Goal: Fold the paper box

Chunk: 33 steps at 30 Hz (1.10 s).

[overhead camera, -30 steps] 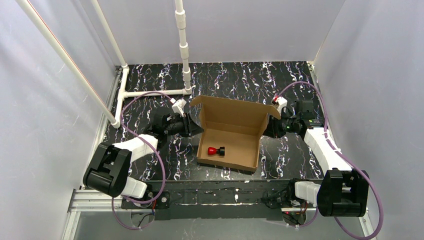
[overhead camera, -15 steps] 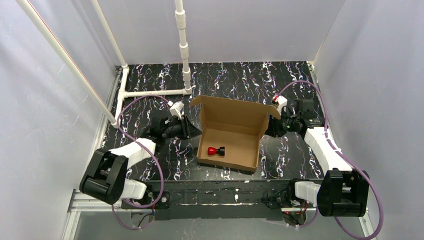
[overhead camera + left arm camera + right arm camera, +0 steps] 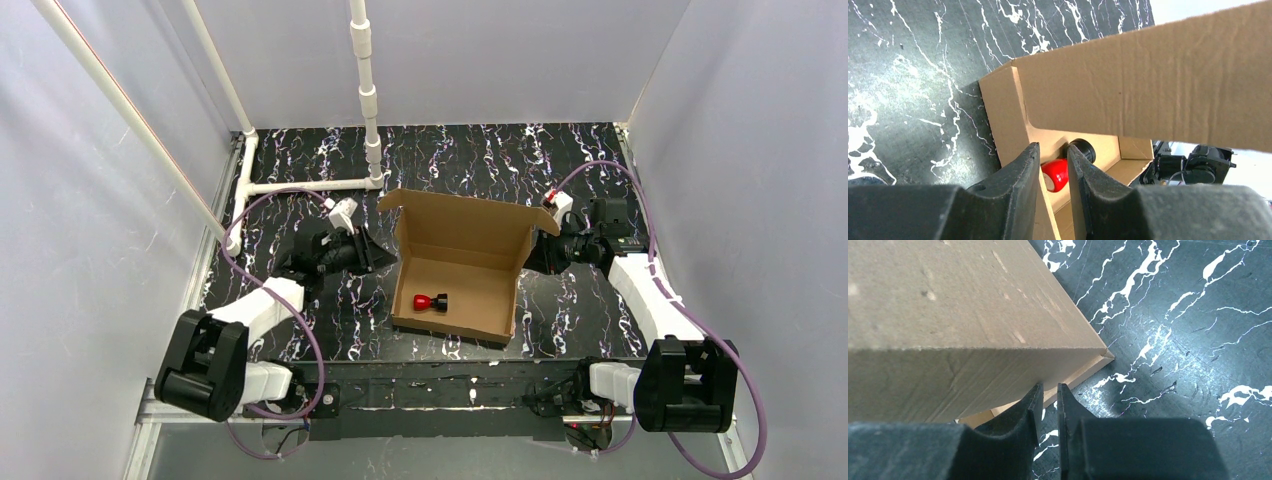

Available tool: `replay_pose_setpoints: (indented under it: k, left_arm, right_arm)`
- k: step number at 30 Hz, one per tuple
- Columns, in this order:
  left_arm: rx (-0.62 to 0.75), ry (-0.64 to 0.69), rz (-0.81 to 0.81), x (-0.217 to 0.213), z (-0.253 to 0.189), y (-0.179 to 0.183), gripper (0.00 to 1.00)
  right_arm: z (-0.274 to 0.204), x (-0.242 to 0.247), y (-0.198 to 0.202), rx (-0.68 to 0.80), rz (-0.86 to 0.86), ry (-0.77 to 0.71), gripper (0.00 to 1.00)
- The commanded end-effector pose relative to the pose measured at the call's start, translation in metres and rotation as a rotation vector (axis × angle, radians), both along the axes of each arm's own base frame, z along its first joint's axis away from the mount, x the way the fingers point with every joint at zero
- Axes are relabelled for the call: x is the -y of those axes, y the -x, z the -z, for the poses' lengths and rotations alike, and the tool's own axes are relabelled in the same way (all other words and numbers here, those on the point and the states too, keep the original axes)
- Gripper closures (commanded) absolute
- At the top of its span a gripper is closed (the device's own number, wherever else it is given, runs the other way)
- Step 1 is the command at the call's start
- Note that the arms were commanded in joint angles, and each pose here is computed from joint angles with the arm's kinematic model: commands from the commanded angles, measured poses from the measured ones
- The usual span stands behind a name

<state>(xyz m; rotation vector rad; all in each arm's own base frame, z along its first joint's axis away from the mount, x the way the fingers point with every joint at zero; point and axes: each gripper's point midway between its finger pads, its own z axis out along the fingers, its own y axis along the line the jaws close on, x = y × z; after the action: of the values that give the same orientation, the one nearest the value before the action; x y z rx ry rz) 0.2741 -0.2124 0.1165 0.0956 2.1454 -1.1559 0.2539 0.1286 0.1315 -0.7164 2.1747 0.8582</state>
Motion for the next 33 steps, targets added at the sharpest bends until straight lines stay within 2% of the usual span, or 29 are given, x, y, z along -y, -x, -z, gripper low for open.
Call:
replay_pose_setpoints:
  k: [1, 6, 9, 13, 17, 20, 23, 29, 33]
  left_arm:
    - [0.02, 0.015, 0.026, 0.006, -0.016, -0.012, 0.74]
    - [0.047, 0.021, 0.016, 0.004, -0.027, -0.015, 0.74]
    - [0.051, 0.026, -0.044, -0.008, -0.034, -0.019, 0.75]
    - [0.125, 0.046, -0.134, -0.032, -0.067, -0.027, 0.73]
    - [0.231, 0.059, -0.11, -0.033, -0.114, -0.023, 0.64]
    - [0.25, 0.08, -0.095, -0.031, -0.135, -0.018, 0.62]
    - [0.19, 0.059, -0.125, -0.036, -0.126, -0.015, 0.72]
    - [-0.015, 0.018, -0.131, -0.033, -0.069, -0.013, 0.76]
    - [-0.059, 0.004, -0.064, -0.015, -0.052, -0.016, 0.76]
  right_arm:
    - [-0.008, -0.003, -0.008, 0.032, -0.007, -0.015, 0.76]
    - [-0.007, -0.003, -0.009, 0.032, -0.007, -0.011, 0.76]
    - [-0.007, -0.003, -0.009, 0.034, -0.008, -0.012, 0.76]
    - [-0.007, -0.003, -0.009, 0.038, -0.01, -0.013, 0.76]
    - [-0.007, -0.004, -0.009, 0.038, -0.013, -0.014, 0.76]
    - [-0.007, -0.005, -0.009, 0.039, -0.014, -0.016, 0.76]
    - [-0.007, -0.006, -0.009, 0.037, -0.015, -0.02, 0.76]
    - [-0.005, -0.006, -0.01, 0.037, -0.013, -0.027, 0.76]
    - [-0.006, -0.007, -0.01, 0.037, -0.013, -0.029, 0.76]
